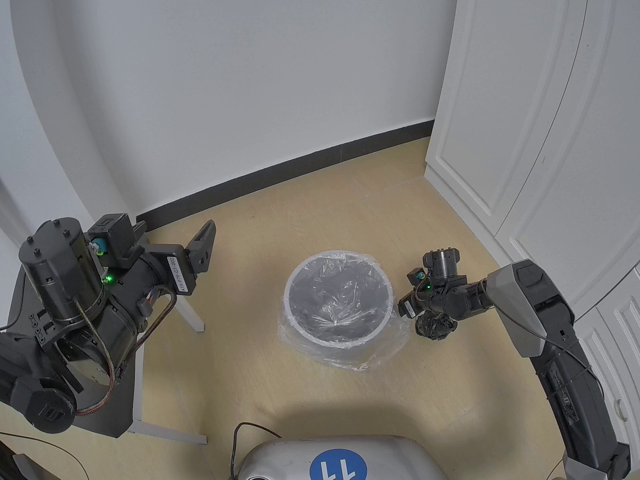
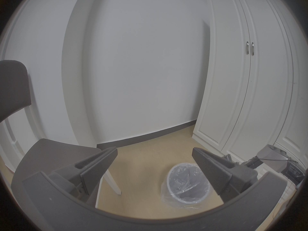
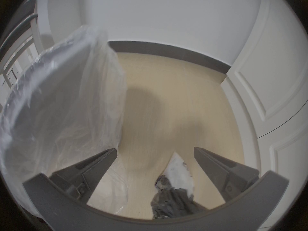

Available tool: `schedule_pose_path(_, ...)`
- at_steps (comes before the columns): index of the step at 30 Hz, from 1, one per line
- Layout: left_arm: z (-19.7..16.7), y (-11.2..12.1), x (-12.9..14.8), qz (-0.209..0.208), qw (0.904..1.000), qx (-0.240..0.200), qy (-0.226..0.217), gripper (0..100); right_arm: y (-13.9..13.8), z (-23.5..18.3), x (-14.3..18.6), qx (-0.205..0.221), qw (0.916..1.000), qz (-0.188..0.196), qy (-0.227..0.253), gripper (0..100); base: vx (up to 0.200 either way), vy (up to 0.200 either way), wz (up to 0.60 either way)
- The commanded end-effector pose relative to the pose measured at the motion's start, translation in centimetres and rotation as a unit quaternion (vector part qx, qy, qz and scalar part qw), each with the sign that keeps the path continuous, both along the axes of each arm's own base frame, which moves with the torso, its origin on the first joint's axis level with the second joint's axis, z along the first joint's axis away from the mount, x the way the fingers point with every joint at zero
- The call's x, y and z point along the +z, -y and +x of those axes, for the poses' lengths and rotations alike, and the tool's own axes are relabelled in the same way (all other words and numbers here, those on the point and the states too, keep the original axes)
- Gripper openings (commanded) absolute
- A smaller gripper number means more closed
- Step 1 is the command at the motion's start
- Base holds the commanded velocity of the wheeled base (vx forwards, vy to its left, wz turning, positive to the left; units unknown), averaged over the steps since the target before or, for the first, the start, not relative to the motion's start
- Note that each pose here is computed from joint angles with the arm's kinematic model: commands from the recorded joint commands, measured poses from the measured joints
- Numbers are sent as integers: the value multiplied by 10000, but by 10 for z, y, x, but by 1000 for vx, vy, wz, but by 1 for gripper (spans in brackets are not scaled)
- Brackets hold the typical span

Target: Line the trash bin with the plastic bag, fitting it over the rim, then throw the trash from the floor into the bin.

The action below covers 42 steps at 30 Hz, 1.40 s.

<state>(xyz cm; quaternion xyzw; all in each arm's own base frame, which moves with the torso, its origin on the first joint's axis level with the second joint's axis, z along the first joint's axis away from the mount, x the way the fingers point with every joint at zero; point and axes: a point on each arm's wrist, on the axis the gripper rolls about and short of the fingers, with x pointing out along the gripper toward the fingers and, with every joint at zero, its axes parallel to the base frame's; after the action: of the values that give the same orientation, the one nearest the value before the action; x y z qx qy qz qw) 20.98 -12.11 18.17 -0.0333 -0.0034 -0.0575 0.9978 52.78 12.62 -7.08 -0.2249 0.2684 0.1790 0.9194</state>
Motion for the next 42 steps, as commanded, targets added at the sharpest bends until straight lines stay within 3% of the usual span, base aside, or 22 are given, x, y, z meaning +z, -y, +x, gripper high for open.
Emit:
schedule_pose_path(1,1,1,-2,10,10000,-1,-31,100,-6,-5,-23,108,9997,-24,-203,100,0,0,0)
schedule_pose_path(15,1,1,-3,26,10000,-1,-43,100,-6,-8,-5,122,9998,-27,-137,100,0,0,0)
schedule_pose_path(22,0,0,-1,32,10000,-1,-15,100,4,-50,32,111,9999,-33,15,100,0,0,0)
schedule_pose_path(27,0,1,-11,166,9997,-9,-187,100,19,-97,36,-286,9987,-202,378,100,0,0,0)
schedule_pose_path(31,-7,8,-11,169,9995,-193,-169,100,29,-121,36,-540,9923,-9,1110,100,0,0,0)
schedule_pose_path(37,-12,16,-10,152,9991,-369,-148,100,40,-147,34,-675,9891,225,1288,100,0,0,0)
schedule_pose_path(38,-13,18,-9,152,9989,-407,-148,100,40,-149,32,-736,9882,415,1281,100,0,0,0)
schedule_pose_path(42,-12,19,-11,166,9988,-423,-166,100,46,-137,31,-874,9856,540,1342,100,0,0,0)
